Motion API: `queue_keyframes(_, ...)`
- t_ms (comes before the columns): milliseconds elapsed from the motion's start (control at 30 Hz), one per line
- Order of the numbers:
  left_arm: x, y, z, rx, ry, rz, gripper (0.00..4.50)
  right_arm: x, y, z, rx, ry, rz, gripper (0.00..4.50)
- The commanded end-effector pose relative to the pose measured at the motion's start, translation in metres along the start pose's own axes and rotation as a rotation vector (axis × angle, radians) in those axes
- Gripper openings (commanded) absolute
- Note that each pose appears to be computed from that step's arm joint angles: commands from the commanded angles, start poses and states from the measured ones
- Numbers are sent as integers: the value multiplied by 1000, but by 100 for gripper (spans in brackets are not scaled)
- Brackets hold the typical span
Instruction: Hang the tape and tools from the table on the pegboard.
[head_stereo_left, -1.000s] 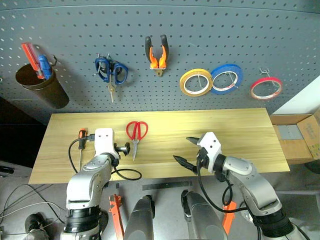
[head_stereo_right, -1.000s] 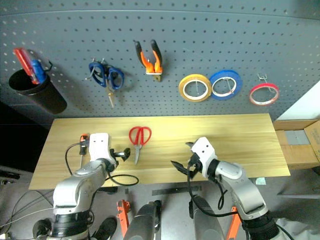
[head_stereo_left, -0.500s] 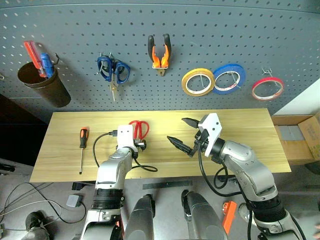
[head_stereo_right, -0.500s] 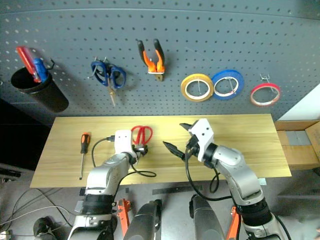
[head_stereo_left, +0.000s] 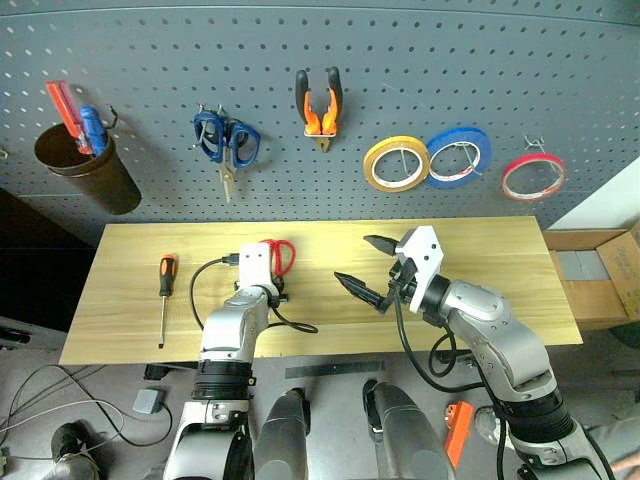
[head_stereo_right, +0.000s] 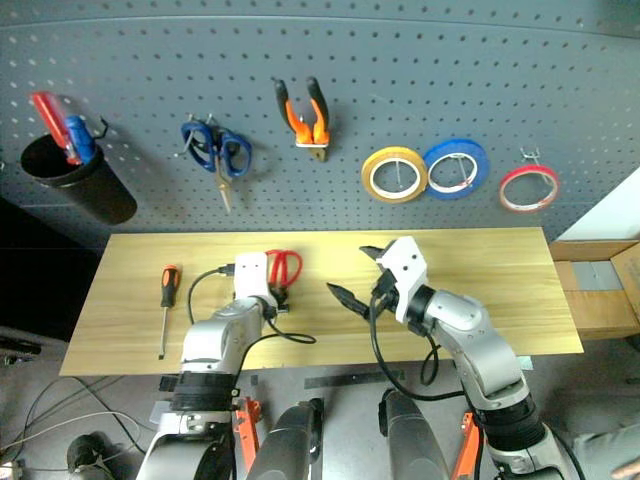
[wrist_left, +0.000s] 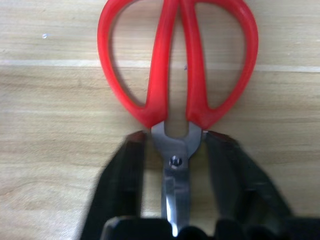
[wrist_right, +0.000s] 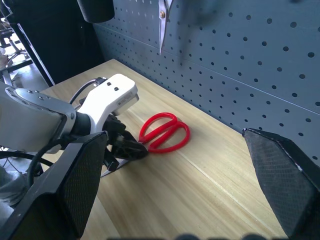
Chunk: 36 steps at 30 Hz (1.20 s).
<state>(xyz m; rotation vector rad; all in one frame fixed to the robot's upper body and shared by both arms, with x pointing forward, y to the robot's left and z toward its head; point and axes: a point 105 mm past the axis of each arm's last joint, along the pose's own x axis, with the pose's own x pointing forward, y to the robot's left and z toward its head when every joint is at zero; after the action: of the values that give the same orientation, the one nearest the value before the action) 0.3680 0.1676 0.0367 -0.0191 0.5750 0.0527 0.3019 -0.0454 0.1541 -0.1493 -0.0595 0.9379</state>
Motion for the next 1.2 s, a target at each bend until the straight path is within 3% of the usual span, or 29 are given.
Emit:
queue_keyframes(33, -7, 7, -10, 11, 32, 1, 101, -1, 1, 15, -39, -47, 4, 450)
queue_keyframes(200, -17, 23, -18, 25, 35, 23, 101, -1, -1, 14, -47, -44, 0, 450)
queue_keyframes(267, -24, 23, -11, 20, -23, 3, 101, 0, -2, 14, -49, -44, 1, 450)
queue_keyframes(467, -71, 22, 23, 117, -370, -75, 101, 2, -6, 15, -64, -51, 10, 450)
queue_keyframes(567, -103, 29, 25, 200, -525, -56, 101, 4, -7, 16, -69, -58, 41, 450)
queue_keyframes(700, -132, 10, 29, 339, -672, -114, 101, 3, -3, 22, 1, -66, 143, 450)
queue_keyframes(933, -148, -3, 70, 400, -924, -24, 101, -9, -11, 59, 75, -166, 230, 450)
queue_keyframes(1200, -149, 14, 96, 389, -1026, 50, 101, -1, -15, 75, 6, -202, 226, 450)
